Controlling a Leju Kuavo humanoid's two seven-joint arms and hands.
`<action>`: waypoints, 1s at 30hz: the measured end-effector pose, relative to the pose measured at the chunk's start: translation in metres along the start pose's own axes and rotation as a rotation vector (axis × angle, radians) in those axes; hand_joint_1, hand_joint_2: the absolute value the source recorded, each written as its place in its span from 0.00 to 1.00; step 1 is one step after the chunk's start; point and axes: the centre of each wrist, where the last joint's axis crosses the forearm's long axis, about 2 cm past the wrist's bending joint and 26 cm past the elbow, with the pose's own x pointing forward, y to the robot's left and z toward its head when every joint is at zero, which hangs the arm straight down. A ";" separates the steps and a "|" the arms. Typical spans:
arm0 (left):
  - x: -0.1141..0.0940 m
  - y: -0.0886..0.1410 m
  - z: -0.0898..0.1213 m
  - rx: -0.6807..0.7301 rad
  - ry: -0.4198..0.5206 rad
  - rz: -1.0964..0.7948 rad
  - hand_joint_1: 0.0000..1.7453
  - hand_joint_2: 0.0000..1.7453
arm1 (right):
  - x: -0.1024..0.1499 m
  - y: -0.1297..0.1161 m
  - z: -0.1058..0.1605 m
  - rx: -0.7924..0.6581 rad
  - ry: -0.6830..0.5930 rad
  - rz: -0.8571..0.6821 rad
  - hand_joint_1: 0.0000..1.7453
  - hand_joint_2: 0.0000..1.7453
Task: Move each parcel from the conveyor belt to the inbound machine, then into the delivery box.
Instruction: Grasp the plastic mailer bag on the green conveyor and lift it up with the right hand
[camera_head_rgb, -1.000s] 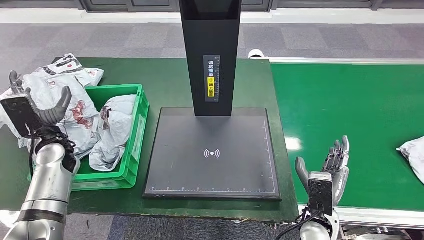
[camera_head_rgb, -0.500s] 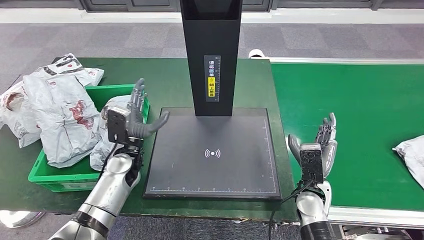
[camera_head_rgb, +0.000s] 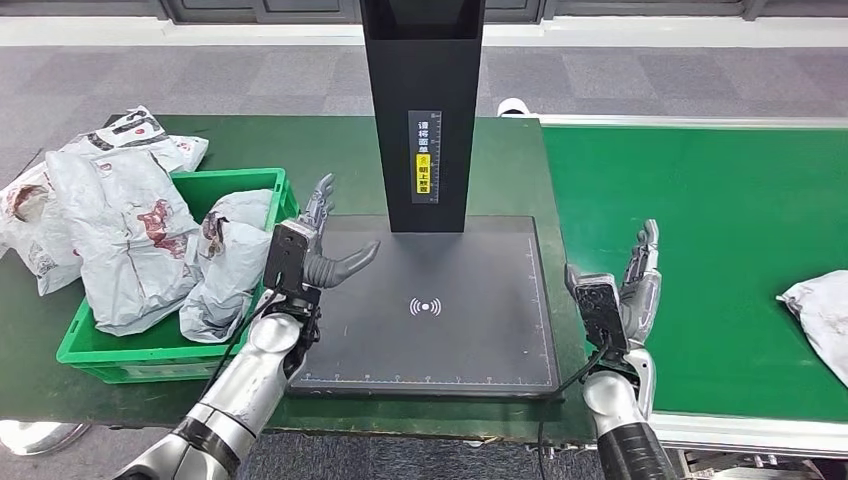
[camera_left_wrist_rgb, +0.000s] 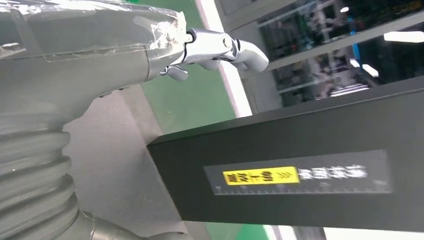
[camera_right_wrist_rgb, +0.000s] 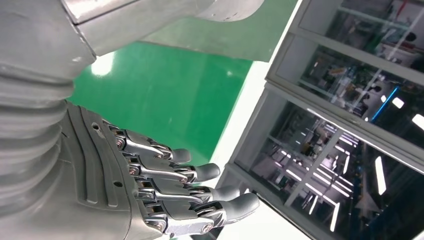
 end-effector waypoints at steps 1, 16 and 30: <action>-0.002 -0.001 0.000 0.007 0.016 -0.007 0.00 1.00 | -0.001 0.000 -0.001 -0.005 0.000 0.016 0.00 1.00; -0.025 -0.038 0.016 0.031 0.174 -0.044 0.00 1.00 | -0.074 -0.061 -0.001 0.034 0.216 0.646 0.00 1.00; -0.026 -0.052 0.031 -0.018 0.206 -0.023 0.00 1.00 | -0.133 -0.119 0.041 0.034 0.672 1.058 0.00 1.00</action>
